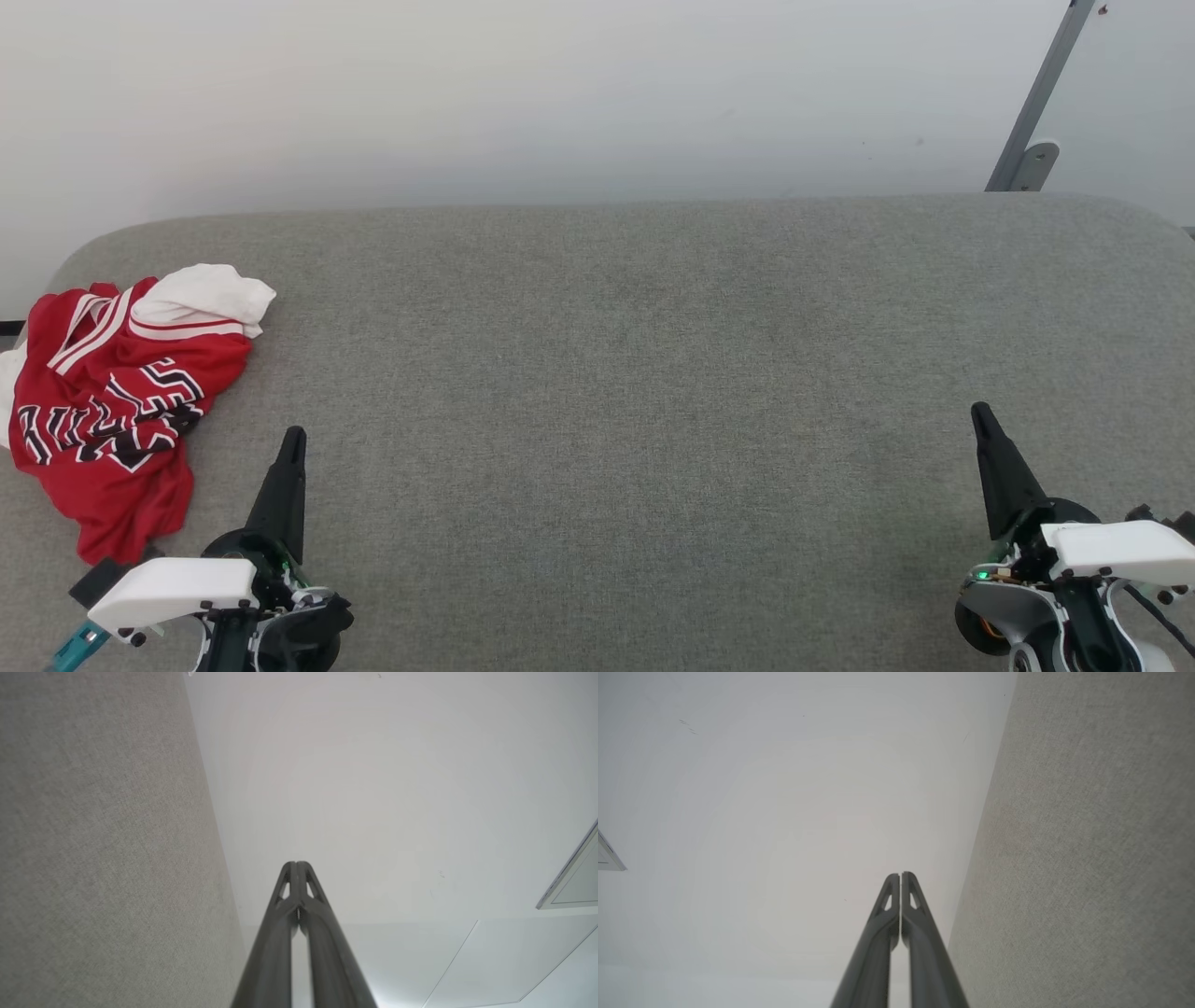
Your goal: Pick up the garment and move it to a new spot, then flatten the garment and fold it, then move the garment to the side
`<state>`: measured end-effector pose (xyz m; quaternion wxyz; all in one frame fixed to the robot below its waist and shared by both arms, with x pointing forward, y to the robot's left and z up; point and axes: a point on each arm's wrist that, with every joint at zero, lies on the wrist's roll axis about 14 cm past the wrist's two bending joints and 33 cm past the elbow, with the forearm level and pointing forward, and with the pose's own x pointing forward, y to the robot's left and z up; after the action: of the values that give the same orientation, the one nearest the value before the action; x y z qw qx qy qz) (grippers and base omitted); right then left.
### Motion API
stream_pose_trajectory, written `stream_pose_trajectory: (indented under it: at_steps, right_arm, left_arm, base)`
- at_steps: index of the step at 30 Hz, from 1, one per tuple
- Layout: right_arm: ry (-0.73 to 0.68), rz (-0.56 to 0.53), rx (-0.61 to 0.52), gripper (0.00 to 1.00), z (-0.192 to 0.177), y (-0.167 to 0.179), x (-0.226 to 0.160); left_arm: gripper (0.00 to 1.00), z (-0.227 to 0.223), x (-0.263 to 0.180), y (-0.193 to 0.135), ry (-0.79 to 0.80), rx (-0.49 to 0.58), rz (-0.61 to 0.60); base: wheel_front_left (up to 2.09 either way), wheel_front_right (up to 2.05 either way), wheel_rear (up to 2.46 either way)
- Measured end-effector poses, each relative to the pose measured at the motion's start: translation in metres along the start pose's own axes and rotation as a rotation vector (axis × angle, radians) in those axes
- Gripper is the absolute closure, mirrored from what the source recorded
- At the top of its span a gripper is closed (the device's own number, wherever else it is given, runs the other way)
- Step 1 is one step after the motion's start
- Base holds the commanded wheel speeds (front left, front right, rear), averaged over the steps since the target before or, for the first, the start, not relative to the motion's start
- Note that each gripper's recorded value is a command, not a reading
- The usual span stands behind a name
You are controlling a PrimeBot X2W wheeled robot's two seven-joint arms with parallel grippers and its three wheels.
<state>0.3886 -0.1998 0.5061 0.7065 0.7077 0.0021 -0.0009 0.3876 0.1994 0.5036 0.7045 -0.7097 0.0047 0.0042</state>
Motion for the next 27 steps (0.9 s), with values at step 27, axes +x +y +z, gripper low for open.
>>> stream_pose_trajectory:
  at_steps: [27]
  right_arm:
    - [0.000, 0.000, 0.000, 1.00, 0.0001, 0.0000, 0.0000]
  left_arm:
    - [1.00, 0.0000, 0.0000, 0.0000, 0.000, 0.000, 0.000]
  base:
    - [0.00, 0.00, 0.00]
